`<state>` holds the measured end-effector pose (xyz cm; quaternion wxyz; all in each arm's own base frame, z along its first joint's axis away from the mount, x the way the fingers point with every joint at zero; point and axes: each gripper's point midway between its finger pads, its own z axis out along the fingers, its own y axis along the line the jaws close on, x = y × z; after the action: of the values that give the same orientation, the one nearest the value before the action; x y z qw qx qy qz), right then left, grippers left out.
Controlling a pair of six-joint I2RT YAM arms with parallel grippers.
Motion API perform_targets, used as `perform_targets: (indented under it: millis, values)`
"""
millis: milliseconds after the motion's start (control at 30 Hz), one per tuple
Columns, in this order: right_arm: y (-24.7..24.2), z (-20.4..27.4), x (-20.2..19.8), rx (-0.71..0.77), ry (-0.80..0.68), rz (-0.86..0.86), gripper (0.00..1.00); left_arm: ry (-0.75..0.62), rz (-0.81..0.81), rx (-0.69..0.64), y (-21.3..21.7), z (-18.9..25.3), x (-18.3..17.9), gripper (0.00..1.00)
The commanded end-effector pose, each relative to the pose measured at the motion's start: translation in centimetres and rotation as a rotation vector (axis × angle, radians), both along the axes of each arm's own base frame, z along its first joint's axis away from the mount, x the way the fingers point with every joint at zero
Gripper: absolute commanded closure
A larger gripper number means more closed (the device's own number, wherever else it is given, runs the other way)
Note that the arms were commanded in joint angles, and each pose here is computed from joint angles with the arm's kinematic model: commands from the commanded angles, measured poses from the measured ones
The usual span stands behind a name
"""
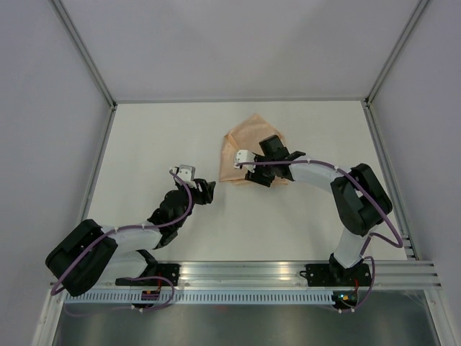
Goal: Fold the napkin, place the utensils inside, and roll it up
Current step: Roll the napkin at the center of the board.
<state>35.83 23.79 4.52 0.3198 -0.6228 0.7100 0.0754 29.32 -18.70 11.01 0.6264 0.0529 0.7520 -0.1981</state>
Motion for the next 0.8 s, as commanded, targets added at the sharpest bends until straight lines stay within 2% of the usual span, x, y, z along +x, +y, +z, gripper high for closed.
perform_targets:
  millis: [0,400,767]
  values:
    - [0.5,0.2,-0.3,0.045,-0.006,0.002,0.42,-0.031,-0.006,-0.071,-0.4,1.3,0.1,0.32]
    - [0.9,-1.1,-0.1,0.028,-0.025,0.039,0.42,-0.027,-0.012,-0.075,-0.6,1.4,0.2,0.32]
    - [0.3,-3.9,-1.0,-0.069,-0.064,0.075,0.43,-0.031,-0.021,-0.06,-0.7,1.5,0.2,0.33]
